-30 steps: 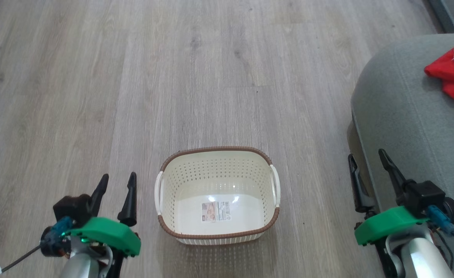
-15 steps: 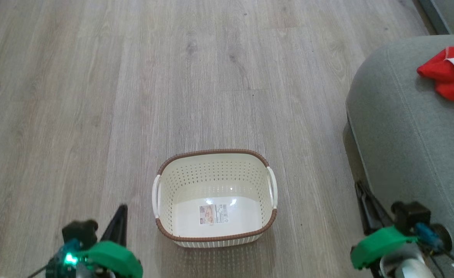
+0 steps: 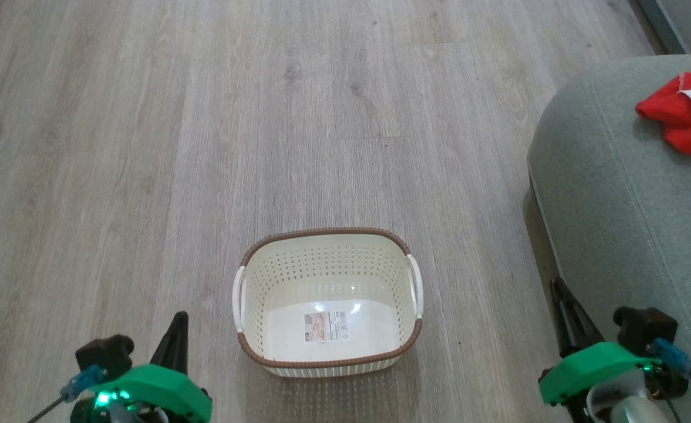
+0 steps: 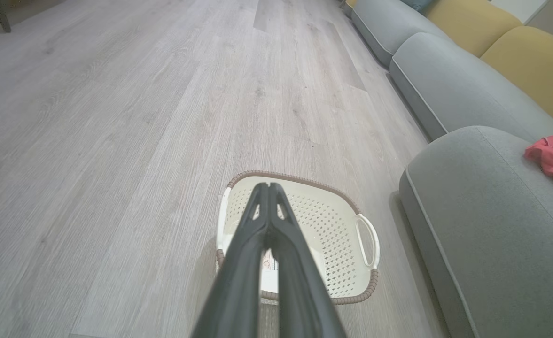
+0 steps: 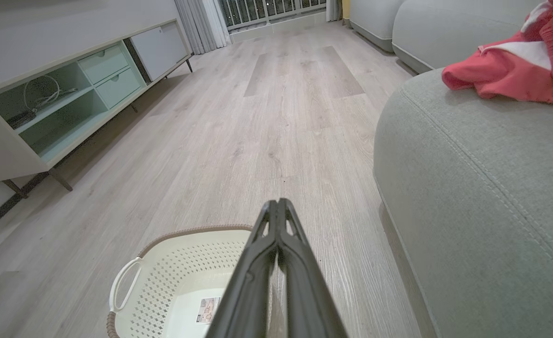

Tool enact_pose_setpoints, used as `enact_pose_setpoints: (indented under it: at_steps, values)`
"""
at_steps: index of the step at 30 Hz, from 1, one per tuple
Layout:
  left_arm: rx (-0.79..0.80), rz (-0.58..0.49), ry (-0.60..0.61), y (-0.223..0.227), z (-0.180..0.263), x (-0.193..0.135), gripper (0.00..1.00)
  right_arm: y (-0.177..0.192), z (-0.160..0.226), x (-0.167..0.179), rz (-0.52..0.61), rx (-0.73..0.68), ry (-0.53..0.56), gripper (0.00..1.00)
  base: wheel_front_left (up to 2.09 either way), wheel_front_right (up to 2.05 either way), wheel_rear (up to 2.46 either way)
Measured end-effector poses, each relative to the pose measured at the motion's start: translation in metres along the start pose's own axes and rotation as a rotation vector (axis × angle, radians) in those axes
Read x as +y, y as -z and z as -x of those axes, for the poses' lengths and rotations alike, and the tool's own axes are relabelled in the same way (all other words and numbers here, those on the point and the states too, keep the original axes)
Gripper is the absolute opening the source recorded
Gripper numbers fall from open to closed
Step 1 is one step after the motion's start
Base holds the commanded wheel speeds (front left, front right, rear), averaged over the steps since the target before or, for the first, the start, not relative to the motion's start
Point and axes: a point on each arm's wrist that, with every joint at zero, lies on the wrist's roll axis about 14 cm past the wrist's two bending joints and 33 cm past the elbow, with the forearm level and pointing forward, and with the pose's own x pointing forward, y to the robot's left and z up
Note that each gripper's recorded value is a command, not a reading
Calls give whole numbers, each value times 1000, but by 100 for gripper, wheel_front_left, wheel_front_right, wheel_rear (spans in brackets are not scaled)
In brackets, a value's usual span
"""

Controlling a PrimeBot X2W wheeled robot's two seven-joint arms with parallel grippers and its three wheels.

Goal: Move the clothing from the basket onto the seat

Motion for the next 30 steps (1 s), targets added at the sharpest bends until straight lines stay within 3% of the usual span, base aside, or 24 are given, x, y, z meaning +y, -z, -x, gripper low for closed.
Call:
enact_pose_setpoints:
  at_steps: [30]
  values:
    - [-19,322,-48,-13,-1,9,0,-5,-3,-13,-357,2,73,0,0,0,0]
